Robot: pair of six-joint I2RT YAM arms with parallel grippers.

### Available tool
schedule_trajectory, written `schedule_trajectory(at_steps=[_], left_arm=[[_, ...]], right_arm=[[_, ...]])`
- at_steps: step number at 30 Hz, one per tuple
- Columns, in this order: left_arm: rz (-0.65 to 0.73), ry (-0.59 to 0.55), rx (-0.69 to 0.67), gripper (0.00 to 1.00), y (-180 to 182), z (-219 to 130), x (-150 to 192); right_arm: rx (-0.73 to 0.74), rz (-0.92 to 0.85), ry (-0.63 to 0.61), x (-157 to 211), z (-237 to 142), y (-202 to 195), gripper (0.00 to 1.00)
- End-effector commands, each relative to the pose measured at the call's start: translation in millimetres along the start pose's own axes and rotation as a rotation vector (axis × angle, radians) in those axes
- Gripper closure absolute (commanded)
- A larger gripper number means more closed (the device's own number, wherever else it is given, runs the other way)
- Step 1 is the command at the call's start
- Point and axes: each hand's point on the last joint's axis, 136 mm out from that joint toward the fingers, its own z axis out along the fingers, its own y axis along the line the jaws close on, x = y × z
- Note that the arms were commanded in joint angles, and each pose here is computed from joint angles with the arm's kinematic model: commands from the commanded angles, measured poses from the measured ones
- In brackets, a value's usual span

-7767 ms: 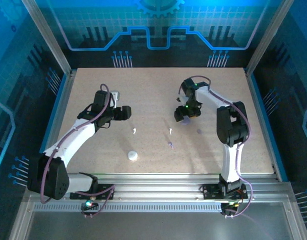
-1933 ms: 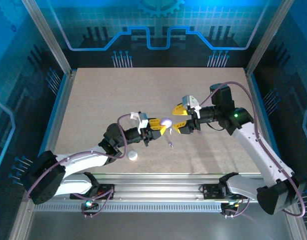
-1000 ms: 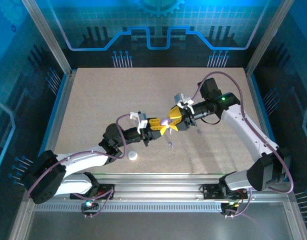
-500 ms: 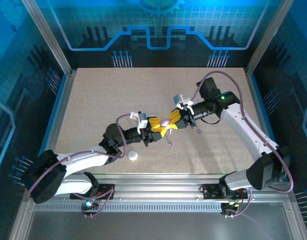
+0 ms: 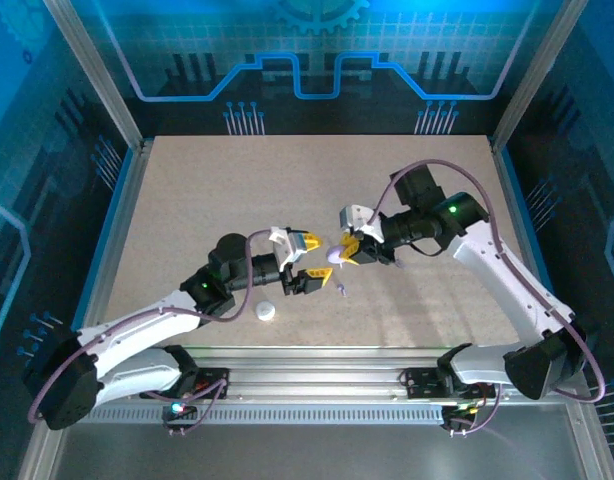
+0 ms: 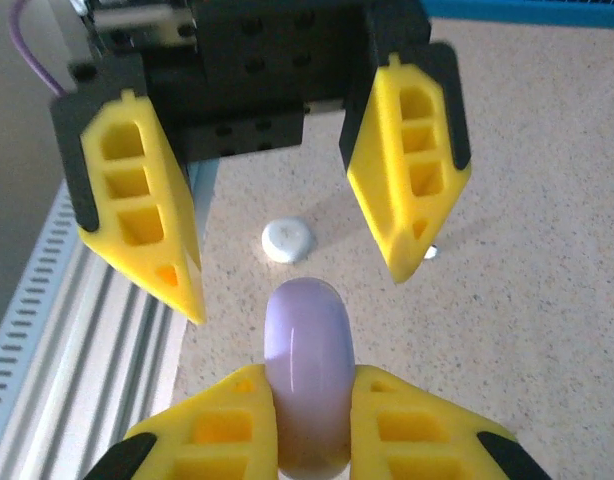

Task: Insert the wireless bluetooth earbuds into the charging case

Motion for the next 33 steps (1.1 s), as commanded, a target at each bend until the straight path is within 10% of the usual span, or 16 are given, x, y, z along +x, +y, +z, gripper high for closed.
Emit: schedule_trajectory(at_steps=[1, 33], left_arm=[[0.09, 0.093, 0.039, 0.33, -8.0, -5.1, 14.6], [0.09, 0.1, 0.09, 0.6, -15.3, -2.4, 22.3]], right_arm=[[0.041, -0.068, 0.089, 1.9, -1.4, 0.8, 0.89], [-0.052, -0.206, 0.085, -15.9, 28.1, 17.3, 0.89]])
